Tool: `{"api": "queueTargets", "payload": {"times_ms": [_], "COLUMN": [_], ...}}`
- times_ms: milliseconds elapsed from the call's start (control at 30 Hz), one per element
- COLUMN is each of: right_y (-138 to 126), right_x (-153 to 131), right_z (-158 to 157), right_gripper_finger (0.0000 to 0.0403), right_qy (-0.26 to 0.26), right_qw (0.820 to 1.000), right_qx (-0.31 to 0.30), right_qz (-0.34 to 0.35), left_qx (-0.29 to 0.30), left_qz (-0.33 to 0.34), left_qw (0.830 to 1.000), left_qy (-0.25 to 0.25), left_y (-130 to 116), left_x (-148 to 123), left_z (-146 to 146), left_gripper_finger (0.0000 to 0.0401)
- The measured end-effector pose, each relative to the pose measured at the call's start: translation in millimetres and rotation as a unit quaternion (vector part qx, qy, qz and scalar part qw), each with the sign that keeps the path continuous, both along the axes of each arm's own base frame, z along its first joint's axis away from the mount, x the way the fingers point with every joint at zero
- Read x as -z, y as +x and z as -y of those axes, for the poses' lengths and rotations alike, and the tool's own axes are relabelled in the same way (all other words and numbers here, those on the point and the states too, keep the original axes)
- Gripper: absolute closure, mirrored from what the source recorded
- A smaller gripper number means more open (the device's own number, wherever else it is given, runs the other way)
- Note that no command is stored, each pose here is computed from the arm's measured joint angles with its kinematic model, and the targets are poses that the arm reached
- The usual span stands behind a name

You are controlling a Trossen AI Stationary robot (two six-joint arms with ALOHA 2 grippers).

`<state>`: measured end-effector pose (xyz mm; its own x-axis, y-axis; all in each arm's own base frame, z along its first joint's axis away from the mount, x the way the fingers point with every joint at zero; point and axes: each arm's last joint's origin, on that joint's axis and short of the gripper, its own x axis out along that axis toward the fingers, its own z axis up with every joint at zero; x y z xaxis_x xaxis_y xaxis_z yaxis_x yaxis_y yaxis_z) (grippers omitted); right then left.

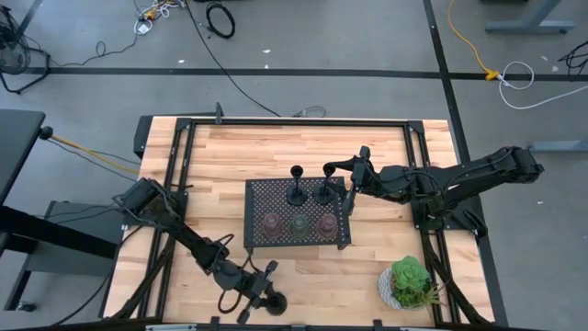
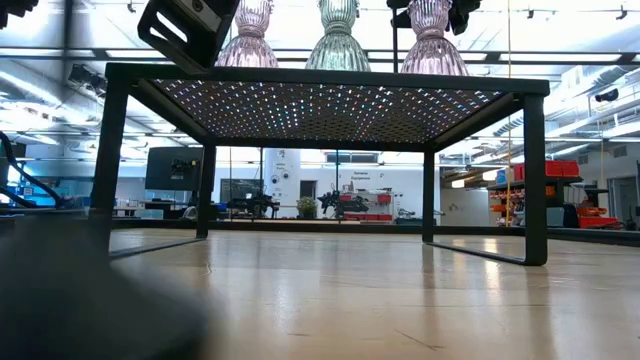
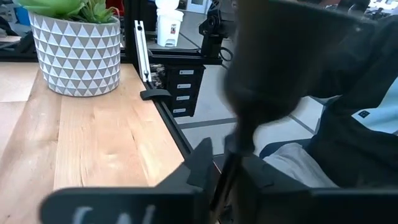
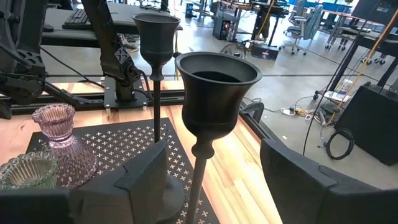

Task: Pick & Place candle stick holders
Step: Align the black candle holder on the shelf with the black candle holders

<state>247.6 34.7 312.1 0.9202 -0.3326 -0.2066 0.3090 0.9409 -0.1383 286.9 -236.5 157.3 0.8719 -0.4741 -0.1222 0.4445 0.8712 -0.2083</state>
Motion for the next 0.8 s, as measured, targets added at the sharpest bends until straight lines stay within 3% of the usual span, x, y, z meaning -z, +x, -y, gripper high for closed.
{"api": "queueTargets", "payload": {"times_ms": [133, 600, 800], "right_y": [0.0, 0.0, 0.0], "right_x": [0.0, 0.0, 0.0], "right_z": [0.0, 0.0, 0.0], "right_gripper_finger": [0.0148, 0.0148, 0.0148], "right_qy": [0.0, 0.0, 0.0], "right_qw": [1.0, 1.0, 1.0], "right_qx": [0.0, 0.0, 0.0], "right_qz": [0.0, 0.0, 0.0], "left_qx": [-0.001, -0.004, 0.005], "left_qz": [0.002, 0.002, 0.019], "left_qw": [1.0, 1.0, 1.0], "left_qy": [-0.002, -0.004, -0.012], "left_y": [0.6, 2.0, -0.1], "left_x": [-0.6, -1.0, -14.4], "left_z": [-0.7, -2.4, -3.5], "left_gripper_finger": [0.0391, 0.0389, 0.0392]}}
